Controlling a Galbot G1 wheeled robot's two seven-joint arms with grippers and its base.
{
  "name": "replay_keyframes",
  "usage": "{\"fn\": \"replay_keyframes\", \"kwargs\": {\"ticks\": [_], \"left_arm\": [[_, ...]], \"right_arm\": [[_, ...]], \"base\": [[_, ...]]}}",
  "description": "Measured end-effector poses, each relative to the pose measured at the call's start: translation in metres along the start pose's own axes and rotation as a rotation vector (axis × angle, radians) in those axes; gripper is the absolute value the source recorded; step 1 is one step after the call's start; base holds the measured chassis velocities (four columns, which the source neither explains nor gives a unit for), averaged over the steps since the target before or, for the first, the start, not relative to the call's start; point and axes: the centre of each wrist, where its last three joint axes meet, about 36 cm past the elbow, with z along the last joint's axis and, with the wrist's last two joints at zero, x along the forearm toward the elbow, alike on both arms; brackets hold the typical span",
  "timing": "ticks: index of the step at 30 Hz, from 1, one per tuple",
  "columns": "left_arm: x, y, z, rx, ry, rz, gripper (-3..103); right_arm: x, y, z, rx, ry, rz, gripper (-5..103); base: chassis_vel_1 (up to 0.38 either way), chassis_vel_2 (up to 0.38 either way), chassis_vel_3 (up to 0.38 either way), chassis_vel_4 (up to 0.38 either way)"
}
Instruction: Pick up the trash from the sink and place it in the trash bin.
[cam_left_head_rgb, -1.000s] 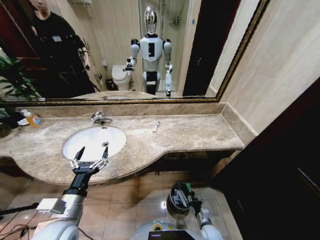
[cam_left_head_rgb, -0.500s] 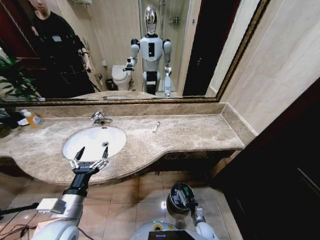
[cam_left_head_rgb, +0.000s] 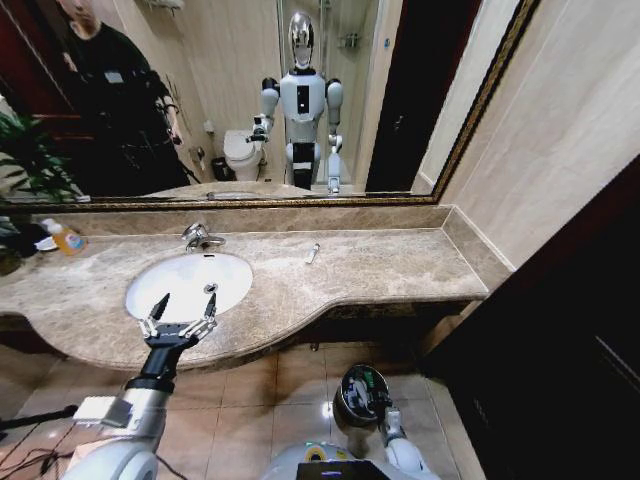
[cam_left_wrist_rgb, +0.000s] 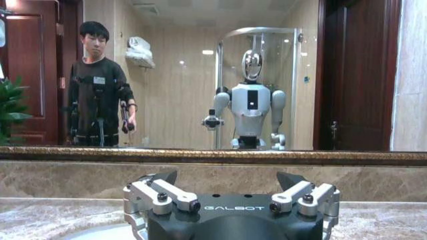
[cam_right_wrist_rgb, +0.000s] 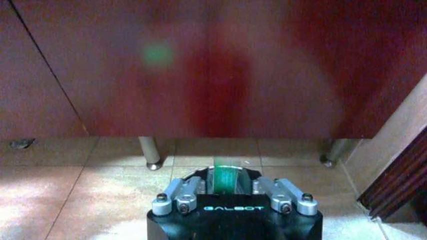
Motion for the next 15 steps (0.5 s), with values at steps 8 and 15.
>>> {"fn": "replay_keyframes", "kwargs": {"ticks": [8,15], "left_arm": [[0.0000,0.0000,0.0000,0.000,0.000,0.000,100],[0.0000,0.0000,0.0000,0.000,0.000,0.000,100]], "right_arm": [[0.0003,0.0018,-0.0011,-0.001,-0.006,0.008,65],[0.0017,0.0036,0.0005,-0.001,-0.007,0.009,86]], "base": [[0.000,0.000,0.000,0.000],[0.000,0.000,0.000,0.000]]}}
